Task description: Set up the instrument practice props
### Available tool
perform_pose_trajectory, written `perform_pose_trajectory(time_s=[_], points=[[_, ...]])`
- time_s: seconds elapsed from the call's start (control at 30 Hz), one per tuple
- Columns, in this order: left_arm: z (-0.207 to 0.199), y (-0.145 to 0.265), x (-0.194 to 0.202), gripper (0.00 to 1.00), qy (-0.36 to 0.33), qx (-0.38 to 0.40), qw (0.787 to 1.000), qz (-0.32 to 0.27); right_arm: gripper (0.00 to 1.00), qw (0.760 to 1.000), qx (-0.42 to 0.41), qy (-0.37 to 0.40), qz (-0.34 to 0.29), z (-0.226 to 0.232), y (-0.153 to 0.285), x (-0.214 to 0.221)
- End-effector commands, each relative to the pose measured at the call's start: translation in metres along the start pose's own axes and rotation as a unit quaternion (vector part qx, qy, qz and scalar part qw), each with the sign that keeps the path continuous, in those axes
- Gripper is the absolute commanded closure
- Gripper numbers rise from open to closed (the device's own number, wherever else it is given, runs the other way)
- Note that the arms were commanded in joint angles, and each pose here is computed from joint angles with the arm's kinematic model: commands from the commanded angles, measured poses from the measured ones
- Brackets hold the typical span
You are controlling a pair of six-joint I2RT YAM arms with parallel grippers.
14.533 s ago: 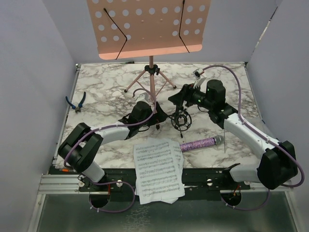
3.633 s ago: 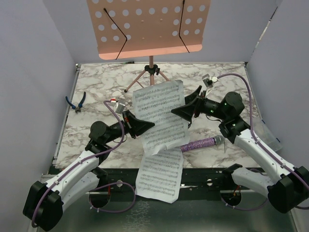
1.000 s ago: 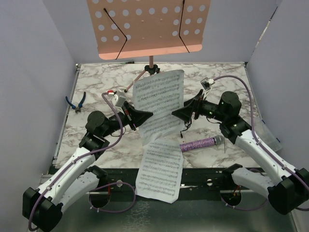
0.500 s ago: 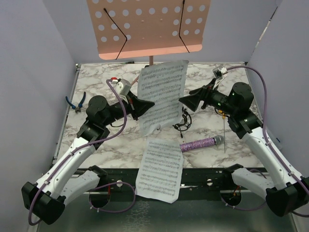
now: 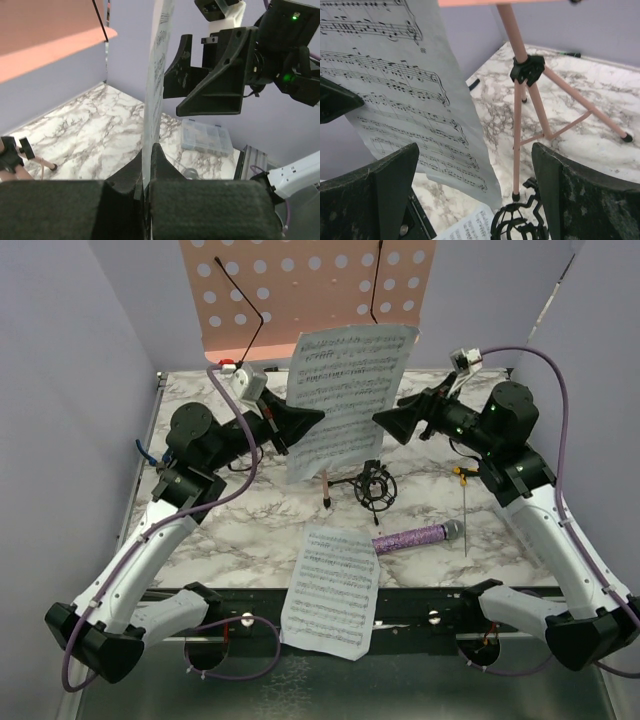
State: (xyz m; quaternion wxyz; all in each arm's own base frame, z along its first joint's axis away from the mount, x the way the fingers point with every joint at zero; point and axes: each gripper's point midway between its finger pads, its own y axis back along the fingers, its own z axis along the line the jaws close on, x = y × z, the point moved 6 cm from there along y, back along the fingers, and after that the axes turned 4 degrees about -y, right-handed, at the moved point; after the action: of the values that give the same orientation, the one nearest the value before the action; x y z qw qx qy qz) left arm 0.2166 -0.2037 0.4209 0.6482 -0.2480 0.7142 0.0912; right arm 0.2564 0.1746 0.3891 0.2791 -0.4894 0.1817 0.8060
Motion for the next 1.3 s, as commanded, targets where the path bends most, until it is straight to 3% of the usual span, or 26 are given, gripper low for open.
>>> perform_pose_trajectory(time_s=[0.0,0.6,1.27], points=[[0.002,-0.013,-0.025,1.0,0.013,0.005,1.0,-0.014,0.02,0.999,0.029,0.029,-0.022,0.002,0.003,-0.025],[0.009,-0.04,-0.115,1.0,0.02,0.026,0.993,-0.109,0.03,0.992,0.056,0.071,-0.089,0.021,0.001,-0.098],[0.07,-0.038,-0.177,1.0,0.013,-0.03,0.985,-0.167,0.06,0.988,0.071,0.09,-0.108,0.018,-0.021,-0.134]])
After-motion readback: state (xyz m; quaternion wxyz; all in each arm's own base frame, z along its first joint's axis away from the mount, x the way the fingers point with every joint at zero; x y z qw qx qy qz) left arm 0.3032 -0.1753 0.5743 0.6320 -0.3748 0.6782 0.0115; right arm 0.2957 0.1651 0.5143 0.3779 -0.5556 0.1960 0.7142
